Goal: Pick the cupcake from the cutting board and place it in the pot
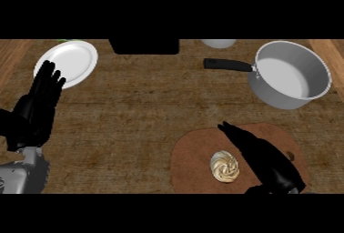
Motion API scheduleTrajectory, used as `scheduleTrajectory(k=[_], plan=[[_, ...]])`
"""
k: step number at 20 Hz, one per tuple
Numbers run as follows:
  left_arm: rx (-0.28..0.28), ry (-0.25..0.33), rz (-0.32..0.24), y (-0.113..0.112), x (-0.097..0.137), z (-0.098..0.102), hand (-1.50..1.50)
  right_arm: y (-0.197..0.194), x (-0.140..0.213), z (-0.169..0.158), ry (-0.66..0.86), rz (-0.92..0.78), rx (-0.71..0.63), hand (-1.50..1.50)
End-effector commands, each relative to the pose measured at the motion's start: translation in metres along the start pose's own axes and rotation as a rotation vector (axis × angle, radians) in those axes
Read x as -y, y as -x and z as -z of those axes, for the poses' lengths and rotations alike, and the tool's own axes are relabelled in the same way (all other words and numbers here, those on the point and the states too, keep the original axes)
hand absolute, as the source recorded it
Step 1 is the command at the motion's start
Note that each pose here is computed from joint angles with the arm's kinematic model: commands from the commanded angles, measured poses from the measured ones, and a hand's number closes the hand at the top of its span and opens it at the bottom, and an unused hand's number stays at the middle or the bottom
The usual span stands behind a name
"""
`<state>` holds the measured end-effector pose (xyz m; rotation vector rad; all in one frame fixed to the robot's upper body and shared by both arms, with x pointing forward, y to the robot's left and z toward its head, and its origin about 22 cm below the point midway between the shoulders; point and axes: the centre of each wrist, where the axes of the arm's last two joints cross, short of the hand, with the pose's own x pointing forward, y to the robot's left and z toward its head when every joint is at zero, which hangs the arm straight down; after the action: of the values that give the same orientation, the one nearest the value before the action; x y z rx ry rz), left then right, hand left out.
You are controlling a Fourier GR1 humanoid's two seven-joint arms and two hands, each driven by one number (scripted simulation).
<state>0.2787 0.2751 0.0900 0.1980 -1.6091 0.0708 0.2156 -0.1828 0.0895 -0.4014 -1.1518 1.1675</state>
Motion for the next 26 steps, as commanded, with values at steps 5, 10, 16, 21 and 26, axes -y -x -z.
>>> scheduleTrajectory(k=[5, 10, 16, 21, 26], plan=[[0.019, -0.015, -0.002, -0.005, -0.001, 0.002, 0.00, 0.011, -0.044, 0.005, -0.007, -0.029, -0.058, -1.50], [0.022, 0.006, 0.000, -0.005, 0.018, -0.001, 0.00, -0.008, -0.039, 0.022, 0.018, -0.039, -0.025, -1.50], [0.008, -0.019, 0.007, 0.000, -0.012, -0.001, 0.00, 0.010, -0.035, 0.038, 0.004, -0.031, -0.089, -1.50], [0.030, -0.012, 0.020, 0.004, -0.004, 0.008, 0.00, 0.026, -0.058, 0.034, -0.013, -0.041, -0.099, -1.50], [0.004, -0.017, 0.003, 0.024, -0.010, 0.008, 0.00, 0.033, -0.056, 0.049, -0.019, -0.179, 0.033, 1.50]])
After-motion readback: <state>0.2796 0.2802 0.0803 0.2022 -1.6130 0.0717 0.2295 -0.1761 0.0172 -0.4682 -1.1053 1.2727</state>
